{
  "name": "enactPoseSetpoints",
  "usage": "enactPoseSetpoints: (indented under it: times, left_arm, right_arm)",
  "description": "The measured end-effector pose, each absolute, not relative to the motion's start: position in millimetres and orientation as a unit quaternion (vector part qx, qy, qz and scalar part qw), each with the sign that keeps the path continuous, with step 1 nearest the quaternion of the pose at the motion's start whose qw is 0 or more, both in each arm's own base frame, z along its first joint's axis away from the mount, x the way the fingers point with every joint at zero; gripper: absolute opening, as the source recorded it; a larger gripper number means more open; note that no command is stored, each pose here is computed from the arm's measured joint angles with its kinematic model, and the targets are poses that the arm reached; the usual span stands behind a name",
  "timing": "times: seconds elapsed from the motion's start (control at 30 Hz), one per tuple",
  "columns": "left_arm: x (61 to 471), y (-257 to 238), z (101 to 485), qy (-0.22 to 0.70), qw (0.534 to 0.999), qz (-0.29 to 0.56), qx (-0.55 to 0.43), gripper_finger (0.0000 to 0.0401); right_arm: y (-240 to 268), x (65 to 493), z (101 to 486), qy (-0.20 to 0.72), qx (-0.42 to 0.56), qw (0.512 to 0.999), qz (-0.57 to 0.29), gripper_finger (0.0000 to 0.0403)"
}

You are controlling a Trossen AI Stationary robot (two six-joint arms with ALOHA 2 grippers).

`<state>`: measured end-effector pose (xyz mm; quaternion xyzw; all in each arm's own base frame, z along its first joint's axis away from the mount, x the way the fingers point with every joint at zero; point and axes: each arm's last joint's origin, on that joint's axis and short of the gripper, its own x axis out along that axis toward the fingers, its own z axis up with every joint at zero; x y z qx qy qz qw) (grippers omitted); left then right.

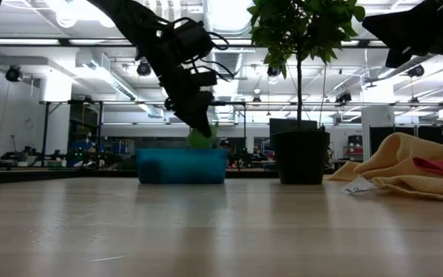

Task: Pick and placing Produce into tupperware
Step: Put the melon into the bin

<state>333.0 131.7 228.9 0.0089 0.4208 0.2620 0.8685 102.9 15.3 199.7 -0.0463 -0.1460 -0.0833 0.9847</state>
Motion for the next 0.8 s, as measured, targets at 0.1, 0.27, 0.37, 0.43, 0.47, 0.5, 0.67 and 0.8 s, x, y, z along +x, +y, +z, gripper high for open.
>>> enactPoseSetpoints:
  times: [0.1, 0.27, 0.37, 0.43, 0.47, 0.5, 0.67, 0.8]
  left_arm:
    - [331.6, 132.2, 225.3, 0.431, 0.867, 0.249, 0.028, 0.0199]
    - [328.4, 136.1, 222.0, 0.441, 0.865, 0.239, 0.036, 0.0218]
    - [327.4, 139.3, 221.9, 0.441, 0.87, 0.216, 0.039, 0.0225]
    - [326.6, 141.4, 221.7, 0.441, 0.875, 0.198, 0.036, 0.0227]
    - [326.1, 142.6, 221.7, 0.44, 0.877, 0.188, 0.036, 0.0227]
    - [325.9, 143.5, 221.7, 0.439, 0.88, 0.178, 0.036, 0.0228]
    - [325.9, 144.5, 221.8, 0.439, 0.885, 0.144, 0.059, 0.0228]
    - [326.5, 145.5, 222.5, 0.433, 0.889, 0.131, 0.075, 0.0242]
  right_arm:
    - [15.2, 102.4, 201.2, -0.154, -0.039, 0.984, -0.083, 0.0009]
    - [15.1, 101.8, 203.1, -0.164, -0.034, 0.982, -0.084, 0.0009]
    - [14.9, 101.4, 203.9, -0.169, -0.031, 0.982, -0.084, 0.0009]
    - [14.8, 101.0, 204.9, -0.174, -0.029, 0.981, -0.084, 0.0009]
    - [14.8, 100.9, 205.3, -0.176, -0.028, 0.98, -0.084, 0.0009]
    - [14.8, 100.9, 205.3, -0.176, -0.028, 0.98, -0.084, 0.0009]
    - [14.8, 100.7, 205.9, -0.179, -0.027, 0.98, -0.085, 0.0009]
    - [14.6, 100.2, 207.0, -0.185, -0.025, 0.979, -0.085, 0.0009]
